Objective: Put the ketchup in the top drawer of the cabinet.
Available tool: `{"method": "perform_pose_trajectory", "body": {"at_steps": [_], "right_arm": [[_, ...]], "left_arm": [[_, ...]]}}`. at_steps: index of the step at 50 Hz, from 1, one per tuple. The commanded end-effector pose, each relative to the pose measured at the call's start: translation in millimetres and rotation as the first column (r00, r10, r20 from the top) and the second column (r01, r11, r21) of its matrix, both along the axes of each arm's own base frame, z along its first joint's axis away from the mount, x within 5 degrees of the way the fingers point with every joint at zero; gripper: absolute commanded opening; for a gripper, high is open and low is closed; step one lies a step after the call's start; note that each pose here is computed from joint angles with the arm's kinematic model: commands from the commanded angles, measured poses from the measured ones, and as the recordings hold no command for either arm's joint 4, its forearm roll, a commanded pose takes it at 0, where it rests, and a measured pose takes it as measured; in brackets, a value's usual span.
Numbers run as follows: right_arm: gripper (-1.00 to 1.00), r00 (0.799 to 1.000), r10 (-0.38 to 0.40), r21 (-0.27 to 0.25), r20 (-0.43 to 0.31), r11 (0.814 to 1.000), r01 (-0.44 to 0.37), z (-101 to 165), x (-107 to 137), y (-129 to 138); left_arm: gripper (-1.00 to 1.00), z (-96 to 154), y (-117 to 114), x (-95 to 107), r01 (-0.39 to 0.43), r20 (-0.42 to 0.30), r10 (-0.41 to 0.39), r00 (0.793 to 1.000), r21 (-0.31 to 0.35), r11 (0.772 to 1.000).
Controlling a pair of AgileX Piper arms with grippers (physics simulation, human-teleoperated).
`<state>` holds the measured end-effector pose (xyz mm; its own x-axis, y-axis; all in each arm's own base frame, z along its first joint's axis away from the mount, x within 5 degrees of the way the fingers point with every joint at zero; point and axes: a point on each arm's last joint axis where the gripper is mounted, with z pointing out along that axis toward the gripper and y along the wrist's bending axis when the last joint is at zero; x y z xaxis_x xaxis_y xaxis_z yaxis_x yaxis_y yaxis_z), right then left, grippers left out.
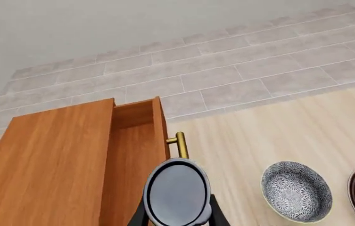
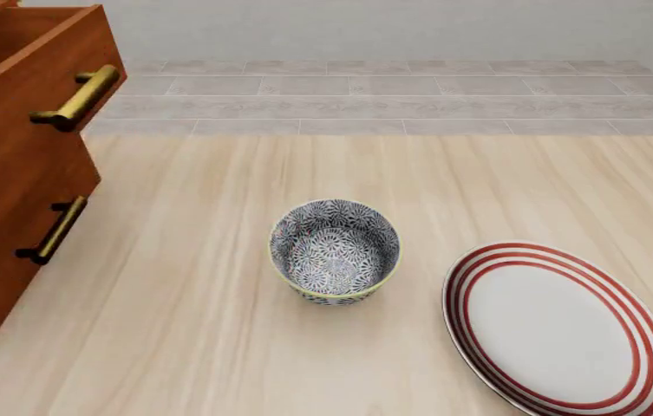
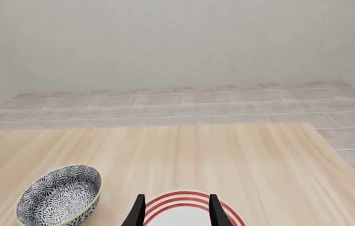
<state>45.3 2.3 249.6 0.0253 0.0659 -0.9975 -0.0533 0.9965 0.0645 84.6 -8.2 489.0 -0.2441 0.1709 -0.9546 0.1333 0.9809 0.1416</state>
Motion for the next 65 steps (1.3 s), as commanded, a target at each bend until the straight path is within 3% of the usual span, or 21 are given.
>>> {"method": "perform_pose_trajectory", "body": {"at_steps": [1,18,24,42,52,60,62,63,65], "right_arm": [[1.00,1.000,-0.002,0.004,-0.001,1.000,0.002,-1.5,0.5,-0.1],[1.00,1.000,-0.003,0.009,-0.001,1.000,0.003,-2.1,0.7,-0.1],[1.00,1.000,-0.003,0.009,0.000,1.000,0.003,-3.0,1.1,-0.1],[1.00,1.000,-0.001,0.008,-0.005,1.000,0.001,-2.8,0.9,0.0],[1.00,1.000,-0.001,0.007,-0.008,1.000,0.002,-5.3,1.6,0.0],[1.00,1.000,0.001,0.007,-0.010,1.000,-0.001,-6.9,2.1,0.1],[1.00,1.000,0.001,0.007,-0.010,1.000,-0.001,-6.7,2.0,0.1],[1.00,1.000,0.001,0.007,-0.010,1.000,-0.001,-6.4,1.9,0.1],[1.00,1.000,-0.001,0.007,-0.010,1.000,0.001,-6.8,2.1,0.1]], "left_arm": [[-1.00,2.7,4.2,-1.2,-0.039,-0.001,0.039,0.999,0.035,0.999],[-1.00,-1.4,8.9,9.3,-0.081,-0.023,0.083,0.996,0.077,0.994],[-1.00,-3.6,13.7,23.4,-0.135,-0.053,0.137,0.989,0.040,0.990],[-1.00,-12.3,24.1,49.3,-0.209,-0.087,0.210,0.974,0.019,0.978],[-1.00,-23.8,26.8,55.6,-0.205,-0.090,0.210,0.974,0.067,0.977],[-1.00,-16.6,31.3,60.4,-0.233,-0.080,0.237,0.968,0.058,0.971],[-1.00,-20.5,30.1,61.0,-0.224,-0.095,0.229,0.969,0.060,0.973],[-1.00,-24.3,32.3,61.9,-0.225,-0.095,0.234,0.968,0.090,0.970],[-1.00,-25.4,33.5,63.7,-0.235,-0.102,0.243,0.965,0.077,0.969]]}}
